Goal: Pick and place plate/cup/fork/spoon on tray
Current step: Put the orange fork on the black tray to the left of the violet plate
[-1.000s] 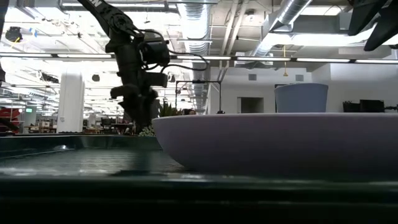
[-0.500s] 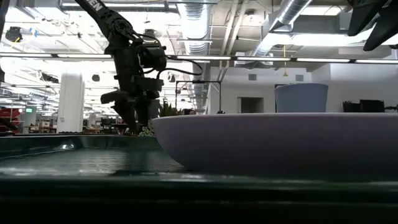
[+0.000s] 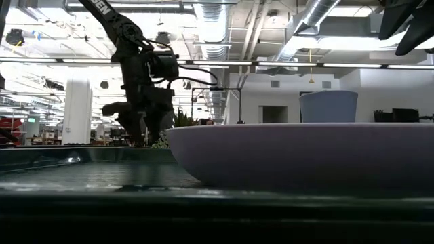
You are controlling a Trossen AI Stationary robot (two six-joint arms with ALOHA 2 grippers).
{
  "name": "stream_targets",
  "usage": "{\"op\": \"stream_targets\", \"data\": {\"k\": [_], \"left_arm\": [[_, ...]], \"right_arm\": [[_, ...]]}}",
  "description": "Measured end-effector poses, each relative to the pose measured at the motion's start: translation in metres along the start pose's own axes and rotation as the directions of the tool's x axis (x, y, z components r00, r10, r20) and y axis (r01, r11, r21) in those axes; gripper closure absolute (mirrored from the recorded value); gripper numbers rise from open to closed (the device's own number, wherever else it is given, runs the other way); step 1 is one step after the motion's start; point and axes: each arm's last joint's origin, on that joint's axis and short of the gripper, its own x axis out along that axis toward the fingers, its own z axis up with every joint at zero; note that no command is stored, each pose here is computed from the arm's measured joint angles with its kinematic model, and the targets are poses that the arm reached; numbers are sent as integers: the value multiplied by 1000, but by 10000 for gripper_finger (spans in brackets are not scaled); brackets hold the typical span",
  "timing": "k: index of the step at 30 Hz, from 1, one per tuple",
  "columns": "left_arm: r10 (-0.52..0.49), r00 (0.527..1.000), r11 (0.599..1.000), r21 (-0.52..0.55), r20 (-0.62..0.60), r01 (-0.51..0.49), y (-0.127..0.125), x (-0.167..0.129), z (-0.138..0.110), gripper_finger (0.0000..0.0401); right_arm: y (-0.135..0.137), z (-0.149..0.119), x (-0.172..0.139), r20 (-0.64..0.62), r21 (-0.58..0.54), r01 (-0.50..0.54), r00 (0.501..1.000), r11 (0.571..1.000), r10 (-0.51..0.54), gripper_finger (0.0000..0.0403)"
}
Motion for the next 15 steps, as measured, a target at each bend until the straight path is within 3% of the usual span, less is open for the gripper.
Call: {"op": "stream_targets", "data": {"k": [15], "left_arm": [[34,999,998,57,26,-35,-1,12,-8,145]], "right_arm": [[0,0,0,1,1,-1,1000,1000,1,230]]}}
